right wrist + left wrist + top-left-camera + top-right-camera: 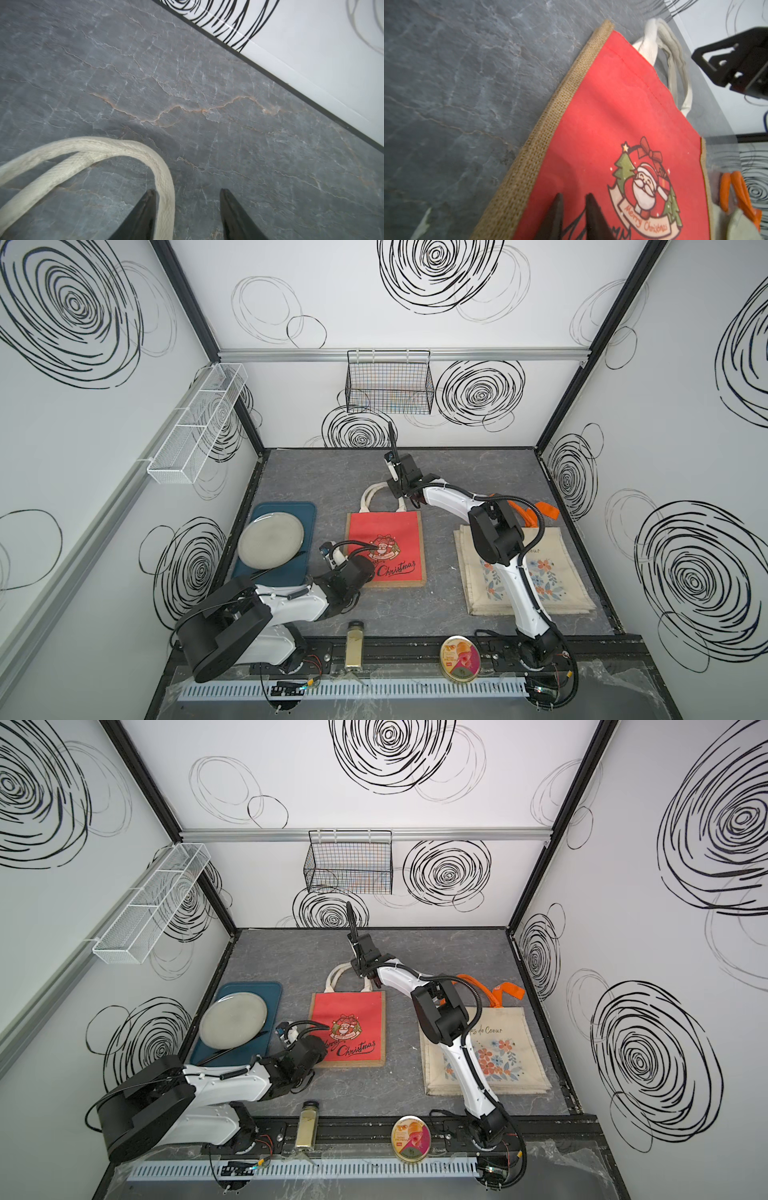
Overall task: Put away the canvas bag
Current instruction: Adjust the canvas bag at the center of the board.
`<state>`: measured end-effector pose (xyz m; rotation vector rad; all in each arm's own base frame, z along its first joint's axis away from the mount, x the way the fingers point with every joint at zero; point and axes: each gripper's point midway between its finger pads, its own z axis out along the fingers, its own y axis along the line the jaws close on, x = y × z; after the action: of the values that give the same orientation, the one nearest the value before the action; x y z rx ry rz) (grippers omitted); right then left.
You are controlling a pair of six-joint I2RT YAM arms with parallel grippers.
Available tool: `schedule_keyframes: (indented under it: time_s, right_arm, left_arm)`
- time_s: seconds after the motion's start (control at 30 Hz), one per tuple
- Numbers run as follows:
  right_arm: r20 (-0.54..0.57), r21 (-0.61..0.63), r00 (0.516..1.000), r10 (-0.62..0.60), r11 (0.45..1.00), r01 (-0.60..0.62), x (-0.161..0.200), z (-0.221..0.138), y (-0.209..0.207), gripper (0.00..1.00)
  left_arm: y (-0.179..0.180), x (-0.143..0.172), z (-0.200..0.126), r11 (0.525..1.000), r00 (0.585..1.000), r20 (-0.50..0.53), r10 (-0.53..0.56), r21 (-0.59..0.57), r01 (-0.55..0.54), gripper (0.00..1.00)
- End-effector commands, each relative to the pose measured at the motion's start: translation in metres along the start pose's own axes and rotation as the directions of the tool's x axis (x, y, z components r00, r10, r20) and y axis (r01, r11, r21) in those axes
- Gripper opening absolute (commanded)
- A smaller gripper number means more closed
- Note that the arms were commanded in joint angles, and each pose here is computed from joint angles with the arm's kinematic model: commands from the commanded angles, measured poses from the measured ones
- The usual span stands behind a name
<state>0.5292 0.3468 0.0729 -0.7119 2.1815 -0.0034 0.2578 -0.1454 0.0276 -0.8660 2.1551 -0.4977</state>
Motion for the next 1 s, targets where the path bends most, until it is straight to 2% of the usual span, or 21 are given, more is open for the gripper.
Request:
schedule_keyframes:
  time_s: [0.0, 0.07, 0.13, 0.2, 0.23, 0.27, 0.3, 0.37, 0.4, 0.47, 0.57, 0.6, 0.67, 0.73, 0.83, 0.97]
  right_arm:
    - [0.023, 0.026, 0.998, 0.061, 0.998, -0.061, -0.022, -0.027, -0.009, 0.55]
    - [0.044, -0.002, 0.994, 0.097, 0.995, -0.097, -0.029, -0.05, -0.01, 0.6]
    - [0.071, -0.041, 0.986, 0.15, 0.988, -0.147, -0.034, -0.081, -0.01, 0.7]
    - [0.08, -0.088, 0.974, 0.212, 0.975, -0.205, -0.03, -0.106, -0.006, 0.89]
    - [0.078, -0.129, 0.961, 0.264, 0.959, -0.253, -0.025, -0.118, -0.002, 0.98]
    - [0.077, -0.195, 0.956, 0.282, 0.945, -0.262, -0.02, -0.128, 0.008, 1.0]
    - [0.08, -0.269, 0.959, 0.271, 0.933, -0.241, -0.012, -0.138, 0.021, 1.0]
    - [0.037, -0.31, 0.951, 0.306, 0.908, -0.28, 0.01, -0.151, 0.034, 1.0]
    - [0.003, -0.299, 0.949, 0.314, 0.906, -0.299, 0.024, -0.155, 0.037, 1.0]
    - [-0.066, -0.256, 0.943, 0.326, 0.908, -0.331, 0.052, -0.161, 0.042, 1.0]
    - [-0.177, -0.228, 0.929, 0.325, 0.905, -0.36, 0.097, -0.162, 0.056, 1.0]
    - [-0.207, -0.22, 0.924, 0.322, 0.905, -0.365, 0.11, -0.161, 0.062, 1.0]
    - [-0.253, -0.158, 0.911, 0.324, 0.916, -0.37, 0.134, -0.156, 0.067, 1.0]
    - [-0.286, -0.09, 0.895, 0.343, 0.92, -0.381, 0.155, -0.152, 0.067, 1.0]
    - [-0.304, -0.088, 0.869, 0.391, 0.896, -0.434, 0.174, -0.145, 0.072, 0.99]
    - [-0.313, -0.047, 0.855, 0.412, 0.893, -0.447, 0.19, -0.143, 0.071, 0.97]
  left_arm:
    - [0.001, 0.001, -0.007, 0.998, 0.999, -0.009, 0.049, -0.027, -0.049, 0.42]
    - [-0.015, -0.004, -0.012, 0.998, 0.998, -0.004, 0.056, 0.015, -0.056, 0.5]
    - [-0.033, -0.01, -0.019, 0.995, 0.997, 0.0, 0.08, 0.063, -0.079, 0.56]
    - [-0.058, -0.012, -0.026, 0.979, 0.99, -0.015, 0.142, 0.149, -0.138, 0.65]
    - [-0.085, -0.009, -0.033, 0.937, 0.974, -0.029, 0.223, 0.283, -0.205, 0.71]
    - [-0.103, -0.007, -0.04, 0.887, 0.958, -0.019, 0.286, 0.385, -0.257, 0.76]
    - [-0.109, -0.012, -0.046, 0.867, 0.954, 0.0, 0.299, 0.417, -0.272, 0.81]
    - [-0.11, -0.025, -0.048, 0.864, 0.958, 0.017, 0.286, 0.428, -0.266, 0.92]
    - [-0.104, -0.033, -0.045, 0.878, 0.958, 0.016, 0.287, 0.395, -0.27, 0.94]
    - [-0.087, -0.051, -0.039, 0.909, 0.947, 0.045, 0.318, 0.27, -0.318, 0.92]
    - [-0.057, -0.063, -0.031, 0.914, 0.916, 0.065, 0.397, 0.067, -0.401, 0.89]
    - [-0.049, -0.063, -0.026, 0.913, 0.914, 0.049, 0.403, 0.039, -0.405, 0.87]
    - [-0.04, -0.055, -0.016, 0.919, 0.92, 0.016, 0.392, 0.034, -0.392, 0.83]
    - [-0.04, -0.047, -0.009, 0.924, 0.925, 0.011, 0.379, 0.051, -0.379, 0.74]
    - [-0.033, -0.041, -0.001, 0.925, 0.925, 0.03, 0.379, -0.001, -0.379, 0.69]
    - [-0.026, -0.021, 0.013, 0.932, 0.932, -0.009, 0.364, 0.0, -0.364, 0.62]
